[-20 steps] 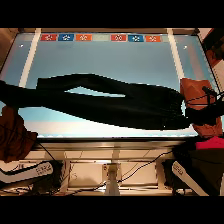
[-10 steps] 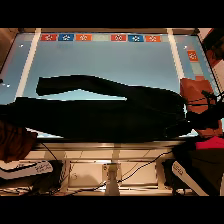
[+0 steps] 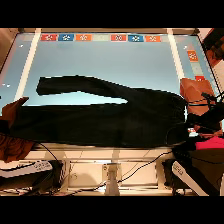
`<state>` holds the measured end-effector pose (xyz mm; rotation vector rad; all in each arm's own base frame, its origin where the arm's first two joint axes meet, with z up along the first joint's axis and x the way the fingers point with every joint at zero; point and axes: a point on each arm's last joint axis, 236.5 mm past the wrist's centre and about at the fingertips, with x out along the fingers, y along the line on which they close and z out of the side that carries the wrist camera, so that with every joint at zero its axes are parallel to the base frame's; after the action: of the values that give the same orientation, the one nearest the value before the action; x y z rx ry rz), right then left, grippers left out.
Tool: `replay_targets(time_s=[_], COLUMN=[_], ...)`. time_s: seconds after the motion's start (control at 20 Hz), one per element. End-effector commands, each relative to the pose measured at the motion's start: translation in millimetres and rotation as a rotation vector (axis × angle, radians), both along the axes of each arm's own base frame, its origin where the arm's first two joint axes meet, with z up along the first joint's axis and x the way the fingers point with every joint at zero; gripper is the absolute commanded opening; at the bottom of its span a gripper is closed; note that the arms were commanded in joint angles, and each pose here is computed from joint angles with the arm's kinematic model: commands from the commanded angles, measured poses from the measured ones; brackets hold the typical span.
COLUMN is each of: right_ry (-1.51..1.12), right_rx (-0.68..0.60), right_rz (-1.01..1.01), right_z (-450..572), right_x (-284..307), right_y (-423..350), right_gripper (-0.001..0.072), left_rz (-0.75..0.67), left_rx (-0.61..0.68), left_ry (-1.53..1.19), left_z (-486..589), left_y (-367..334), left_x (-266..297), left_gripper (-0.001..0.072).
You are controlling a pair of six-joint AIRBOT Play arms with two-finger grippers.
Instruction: Fold the clothes and pants, and hang the long-sleeved shirts on hangers.
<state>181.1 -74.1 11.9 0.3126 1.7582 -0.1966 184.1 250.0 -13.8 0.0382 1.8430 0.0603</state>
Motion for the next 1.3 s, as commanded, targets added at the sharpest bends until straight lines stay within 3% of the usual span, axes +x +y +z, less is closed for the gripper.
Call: replay_targets(time_s=[0.0,0.25,0.5,0.6,0.8,0.9,1.05,1.25], right_ry=[0.001,-0.067,-0.425,-0.518,-0.573,-0.574,-0.581,-0.609], right_rx=[0.002,-0.023,-0.136,-0.145,-0.106,-0.075,-0.081,-0.103], right_rz=[0.000,0.004,-0.010,-0.023,-0.088,-0.102,-0.098,-0.060], right_z=[0,7,35,38,26,19,15,18], right_x=[0,16,101,126,153,160,165,171], right_y=[1,-6,-32,-36,-35,-31,-34,-38], right_gripper=[0.0708,0.0698,0.0698,0.0698,0.0698,0.0697,0.0698,0.0697], left_rz=[0.035,-0.062,-0.130,-0.095,-0.177,-0.016,0.322,0.489], left_rx=[0.075,0.210,0.393,0.408,0.364,0.313,0.116,-0.069], left_ry=[-0.075,-0.244,-0.581,-0.721,-0.839,-0.967,-1.166,-1.122], left_z=[-3,7,53,66,66,69,77,54], left_y=[19,40,35,15,-43,-62,-85,-107], left_x=[12,68,180,220,274,301,336,358], left_gripper=[0.0705,0.0693,0.0693,0.0693,0.0695,0.0695,0.0695,0.0694])
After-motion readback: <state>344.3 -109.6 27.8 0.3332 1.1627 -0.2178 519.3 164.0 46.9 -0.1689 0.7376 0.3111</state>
